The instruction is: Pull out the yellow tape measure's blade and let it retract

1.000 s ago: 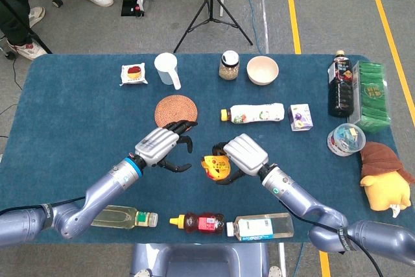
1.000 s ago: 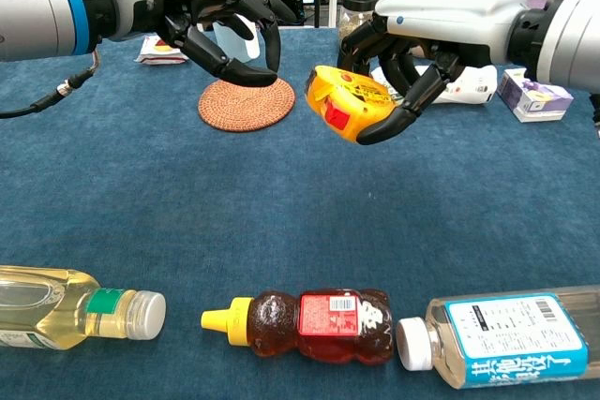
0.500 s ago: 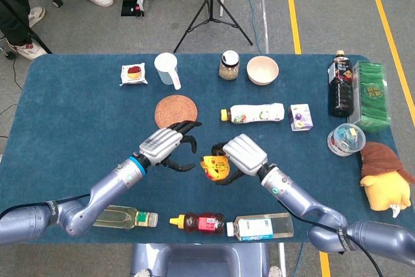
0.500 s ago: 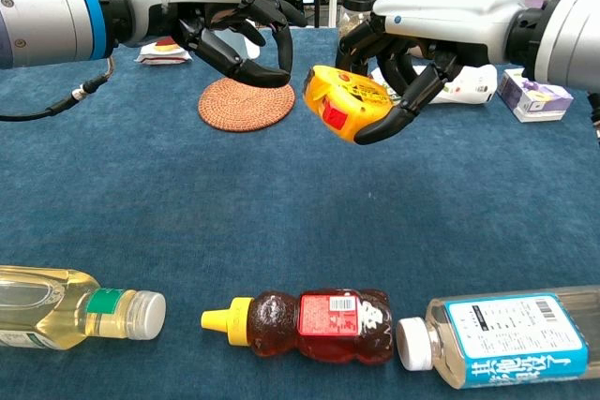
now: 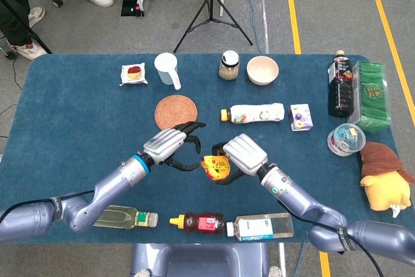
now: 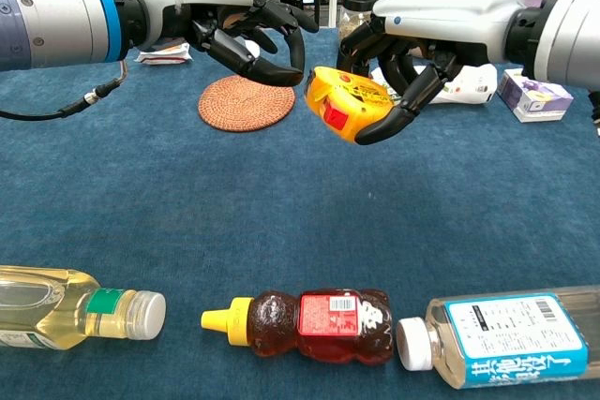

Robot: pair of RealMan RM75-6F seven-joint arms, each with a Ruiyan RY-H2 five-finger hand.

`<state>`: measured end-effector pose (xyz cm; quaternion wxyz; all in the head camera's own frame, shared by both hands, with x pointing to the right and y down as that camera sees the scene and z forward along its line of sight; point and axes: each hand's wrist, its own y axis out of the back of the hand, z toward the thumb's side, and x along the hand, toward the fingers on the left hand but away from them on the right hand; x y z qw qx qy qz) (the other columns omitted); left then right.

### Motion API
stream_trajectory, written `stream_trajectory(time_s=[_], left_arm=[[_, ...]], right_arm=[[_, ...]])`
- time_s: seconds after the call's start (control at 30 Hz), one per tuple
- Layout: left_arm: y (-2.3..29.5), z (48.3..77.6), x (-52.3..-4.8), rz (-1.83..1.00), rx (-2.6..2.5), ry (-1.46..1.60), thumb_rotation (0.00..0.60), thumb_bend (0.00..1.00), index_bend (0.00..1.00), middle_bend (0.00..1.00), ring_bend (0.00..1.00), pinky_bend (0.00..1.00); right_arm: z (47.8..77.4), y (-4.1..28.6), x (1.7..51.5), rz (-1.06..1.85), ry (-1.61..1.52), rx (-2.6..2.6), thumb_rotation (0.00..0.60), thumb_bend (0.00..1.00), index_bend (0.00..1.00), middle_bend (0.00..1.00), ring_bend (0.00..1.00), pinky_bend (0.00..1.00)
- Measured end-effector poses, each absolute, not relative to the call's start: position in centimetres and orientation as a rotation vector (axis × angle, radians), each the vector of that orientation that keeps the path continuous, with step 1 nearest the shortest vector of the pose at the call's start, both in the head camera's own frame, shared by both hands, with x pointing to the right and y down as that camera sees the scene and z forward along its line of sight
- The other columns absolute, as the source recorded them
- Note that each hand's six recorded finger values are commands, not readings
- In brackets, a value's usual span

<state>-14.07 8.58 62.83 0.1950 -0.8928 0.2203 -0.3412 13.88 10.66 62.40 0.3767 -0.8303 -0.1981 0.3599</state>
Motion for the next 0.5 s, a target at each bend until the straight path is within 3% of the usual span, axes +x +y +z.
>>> stream_trajectory(time_s=[0.5], left_arm=[[8.56, 63.27, -13.64, -0.954, -2.557, 0.624, 0.417, 0.27, 0.43, 0.07, 0.0, 0.09]], right_arm=[[62.56, 10.56, 13.71, 0.928, -0.509, -2.129, 0.388, 0.17, 0.67, 0.7, 0.63, 0.59]])
